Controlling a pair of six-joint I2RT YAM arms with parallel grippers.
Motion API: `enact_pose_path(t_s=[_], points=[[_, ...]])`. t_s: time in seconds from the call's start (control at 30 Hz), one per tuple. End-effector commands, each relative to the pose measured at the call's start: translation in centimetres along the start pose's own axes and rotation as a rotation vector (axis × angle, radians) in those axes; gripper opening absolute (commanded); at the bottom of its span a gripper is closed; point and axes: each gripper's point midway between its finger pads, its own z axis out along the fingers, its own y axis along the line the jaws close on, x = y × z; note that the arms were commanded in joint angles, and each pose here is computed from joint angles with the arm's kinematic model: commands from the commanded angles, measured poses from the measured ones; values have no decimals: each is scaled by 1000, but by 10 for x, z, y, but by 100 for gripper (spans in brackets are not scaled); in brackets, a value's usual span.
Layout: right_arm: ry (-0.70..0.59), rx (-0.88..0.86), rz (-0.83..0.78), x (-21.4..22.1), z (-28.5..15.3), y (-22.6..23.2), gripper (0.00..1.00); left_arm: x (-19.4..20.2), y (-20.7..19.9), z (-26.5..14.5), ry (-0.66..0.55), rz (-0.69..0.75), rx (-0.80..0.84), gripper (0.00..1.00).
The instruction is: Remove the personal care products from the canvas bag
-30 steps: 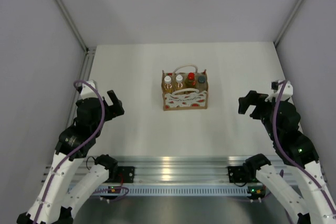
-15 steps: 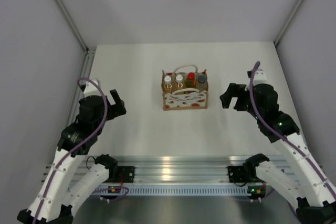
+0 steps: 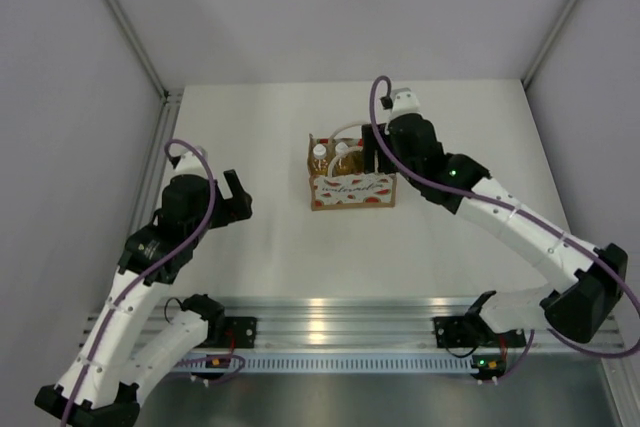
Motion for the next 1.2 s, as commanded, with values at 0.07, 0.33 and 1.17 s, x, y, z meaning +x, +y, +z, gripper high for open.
enact_pose_path(t_s=[0.07,0.33,1.17], points=[[-118,188,0,-42,20,-15,65,-8,-9,1,-42,-21,45,98],[-122,181,16,-39,8,-27,59,-6,-11,2,-32,-15,52,98],[35,128,75,-16,75,-62,51,-27,-59,-1,0,-114,229,98]])
